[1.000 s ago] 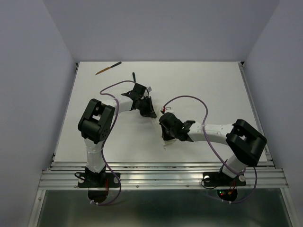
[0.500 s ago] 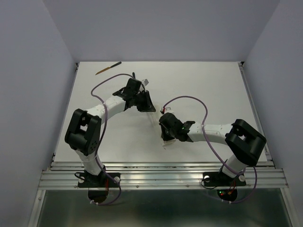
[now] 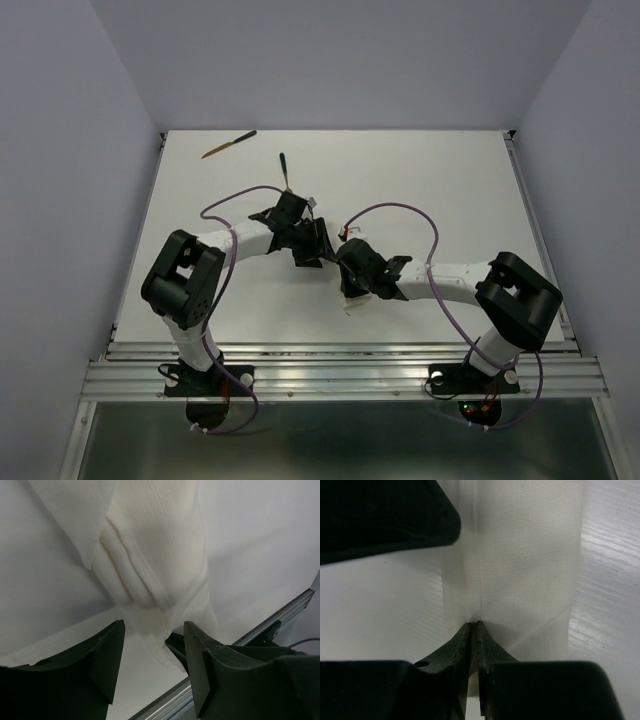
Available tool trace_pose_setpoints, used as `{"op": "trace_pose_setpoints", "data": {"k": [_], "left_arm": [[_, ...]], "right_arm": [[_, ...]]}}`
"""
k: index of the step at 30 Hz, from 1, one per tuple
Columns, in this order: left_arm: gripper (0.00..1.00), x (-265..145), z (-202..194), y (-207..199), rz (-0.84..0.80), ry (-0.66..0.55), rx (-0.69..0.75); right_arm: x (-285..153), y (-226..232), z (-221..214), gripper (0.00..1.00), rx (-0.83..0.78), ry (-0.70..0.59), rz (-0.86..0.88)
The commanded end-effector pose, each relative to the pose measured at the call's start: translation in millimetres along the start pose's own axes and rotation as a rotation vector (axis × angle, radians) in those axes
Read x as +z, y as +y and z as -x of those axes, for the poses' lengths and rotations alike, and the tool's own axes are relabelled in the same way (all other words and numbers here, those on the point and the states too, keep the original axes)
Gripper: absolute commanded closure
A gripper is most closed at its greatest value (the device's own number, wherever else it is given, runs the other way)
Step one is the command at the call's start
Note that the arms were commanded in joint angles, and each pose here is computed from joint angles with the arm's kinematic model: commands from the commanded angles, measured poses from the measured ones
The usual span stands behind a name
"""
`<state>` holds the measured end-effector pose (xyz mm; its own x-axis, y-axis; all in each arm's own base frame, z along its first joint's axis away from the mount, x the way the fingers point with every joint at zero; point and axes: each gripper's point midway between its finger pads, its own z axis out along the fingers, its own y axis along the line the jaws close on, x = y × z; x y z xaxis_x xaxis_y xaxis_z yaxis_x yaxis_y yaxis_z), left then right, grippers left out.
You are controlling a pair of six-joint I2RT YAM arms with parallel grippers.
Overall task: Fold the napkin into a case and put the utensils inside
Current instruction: Smooth out the smaller rectangle-folded napkin at the center of the board.
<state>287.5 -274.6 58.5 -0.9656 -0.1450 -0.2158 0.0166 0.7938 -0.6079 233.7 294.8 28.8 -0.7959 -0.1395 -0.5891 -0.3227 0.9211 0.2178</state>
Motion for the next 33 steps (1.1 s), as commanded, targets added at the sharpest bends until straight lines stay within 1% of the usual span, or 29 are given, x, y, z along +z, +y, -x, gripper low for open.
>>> {"op": "trace_pose_setpoints", "data": {"k": [1,11,13,16,17,19,20,22,23,25,26,27,28,29,31,33], "left_arm": [[0.39,13.2,-7.1,-5.1,-0.013,-0.01,-0.017],[0.39,30.7,-20.0,18.6,0.088,-0.006,-0.027],[0.41,31.5,-20.9,23.9,0.117,-0.013,-0.028],[0.45,33.8,-21.4,31.2,0.156,-0.022,-0.026],[0.47,34.6,-21.5,33.1,0.165,-0.024,-0.026],[0.55,37.3,-23.3,35.2,0.175,-0.02,-0.024],[0.61,39.1,-24.7,38.7,0.186,-0.014,-0.027],[0.68,40.5,-24.8,39.4,0.191,-0.014,-0.026],[0.77,41.7,-24.6,40.7,0.196,-0.013,-0.027],[0.86,42.2,-24.7,41.4,0.199,-0.012,-0.028],[0.94,42.2,-24.5,40.3,0.198,-0.012,-0.026],[0.98,41.4,-23.5,39.8,0.196,-0.015,-0.027],[1.0,41.4,-23.2,39.1,0.194,-0.015,-0.025],[1.0,40.9,-22.7,38.4,0.193,-0.016,-0.025],[1.0,40.3,-21.4,35.9,0.185,-0.019,-0.023],[1.0,39.2,-20.2,32.9,0.177,-0.021,-0.023]], "right_arm": [[-0.6,4.6,6.6,0.86,-0.007,-0.029,0.02],[-2.9,5.1,8.1,0.86,-0.007,-0.035,0.024],[-3.8,6.2,10.1,0.86,-0.006,-0.04,0.027],[-6.0,7.0,12.6,0.86,-0.005,-0.048,0.031],[-6.4,7.2,13.0,0.86,-0.007,-0.05,0.032],[-8.4,7.8,15.1,0.86,-0.005,-0.055,0.034],[-9.0,8.2,16.6,0.86,-0.008,-0.059,0.034],[-10.7,8.9,17.9,0.86,-0.009,-0.059,0.036],[-12.4,10.7,20.8,0.86,-0.011,-0.065,0.042],[-18.1,10.8,25.3,0.85,-0.016,-0.076,0.041],[-20.7,10.5,27.9,0.84,-0.018,-0.083,0.039],[-23.7,10.5,30.6,0.8,-0.018,-0.09,0.038],[-29.9,11.2,36.4,0.71,-0.019,-0.107,0.04],[-32.7,11.4,38.9,0.67,-0.019,-0.114,0.04],[-37.3,11.2,42.7,0.64,-0.021,-0.123,0.037],[-40.9,11.4,43.8,0.62,-0.02,-0.125,0.04]]}}
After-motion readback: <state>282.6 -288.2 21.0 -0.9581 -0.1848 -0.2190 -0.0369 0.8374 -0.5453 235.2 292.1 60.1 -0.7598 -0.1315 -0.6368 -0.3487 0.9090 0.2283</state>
